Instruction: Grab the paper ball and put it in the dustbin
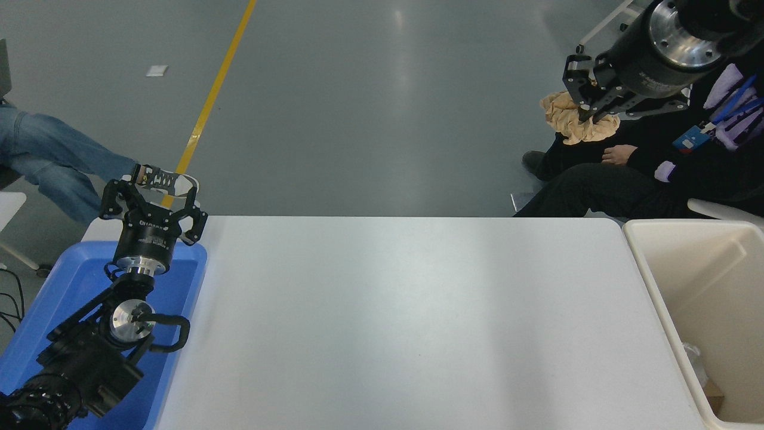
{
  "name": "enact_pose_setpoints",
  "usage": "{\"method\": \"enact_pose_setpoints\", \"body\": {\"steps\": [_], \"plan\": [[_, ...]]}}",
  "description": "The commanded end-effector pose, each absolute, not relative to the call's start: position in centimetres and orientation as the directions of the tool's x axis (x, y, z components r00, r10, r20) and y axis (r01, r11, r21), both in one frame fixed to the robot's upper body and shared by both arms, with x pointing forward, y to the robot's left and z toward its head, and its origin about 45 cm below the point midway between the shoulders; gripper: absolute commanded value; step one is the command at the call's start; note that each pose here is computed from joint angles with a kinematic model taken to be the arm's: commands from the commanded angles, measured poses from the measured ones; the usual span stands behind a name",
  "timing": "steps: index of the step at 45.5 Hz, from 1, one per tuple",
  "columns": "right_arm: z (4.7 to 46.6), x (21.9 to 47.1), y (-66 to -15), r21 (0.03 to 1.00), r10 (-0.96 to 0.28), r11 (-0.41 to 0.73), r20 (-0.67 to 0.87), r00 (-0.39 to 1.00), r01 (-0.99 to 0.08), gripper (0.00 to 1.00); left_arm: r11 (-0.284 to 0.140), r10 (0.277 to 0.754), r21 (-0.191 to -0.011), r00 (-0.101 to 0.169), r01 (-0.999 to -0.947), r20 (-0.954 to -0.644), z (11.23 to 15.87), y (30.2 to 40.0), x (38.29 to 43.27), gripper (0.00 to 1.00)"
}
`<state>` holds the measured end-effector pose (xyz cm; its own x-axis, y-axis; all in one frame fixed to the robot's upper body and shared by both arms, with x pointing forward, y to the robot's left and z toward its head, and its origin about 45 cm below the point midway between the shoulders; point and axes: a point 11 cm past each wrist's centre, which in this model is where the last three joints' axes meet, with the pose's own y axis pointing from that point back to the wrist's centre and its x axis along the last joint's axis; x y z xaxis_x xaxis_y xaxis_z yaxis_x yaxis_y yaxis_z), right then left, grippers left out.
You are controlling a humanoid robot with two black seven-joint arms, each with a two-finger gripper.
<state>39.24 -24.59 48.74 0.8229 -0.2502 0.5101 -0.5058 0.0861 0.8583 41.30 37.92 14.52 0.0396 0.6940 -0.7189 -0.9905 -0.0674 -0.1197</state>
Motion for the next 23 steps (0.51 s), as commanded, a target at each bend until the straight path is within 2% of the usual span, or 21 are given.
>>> {"method": "enact_pose_setpoints", "body": {"steps": [1,10,18,23], "plan": [[50.3,38.4,-26.2,0.853,-0.262,0.116,0.52,0.813,-0.509,0.0,-0.067,0.694,-0.12,0.04,-0.9905,-0.719,14.53,37.94,41.3,0.99],[49.3,38.2,-32.0,0.849,-0.357,0.245,0.528,0.77,-0.469,0.0,-0.067,0.694,-0.12,0.04,-0.9905,-0.719,14.53,37.94,41.3,0.99],[47.1,36.9,-39.3,0.865,-0.53,0.249,0.498,0.687,-0.435,0.0,-0.068,0.693,-0.12,0.04,-0.9905,-0.72,14.51,37.88,41.31,0.99],[45.5,35.8,-44.8,0.866,-0.607,0.306,0.498,0.62,-0.396,0.0,-0.067,0.693,-0.119,0.04,-0.9906,-0.719,14.5,37.87,41.31,0.99]]}}
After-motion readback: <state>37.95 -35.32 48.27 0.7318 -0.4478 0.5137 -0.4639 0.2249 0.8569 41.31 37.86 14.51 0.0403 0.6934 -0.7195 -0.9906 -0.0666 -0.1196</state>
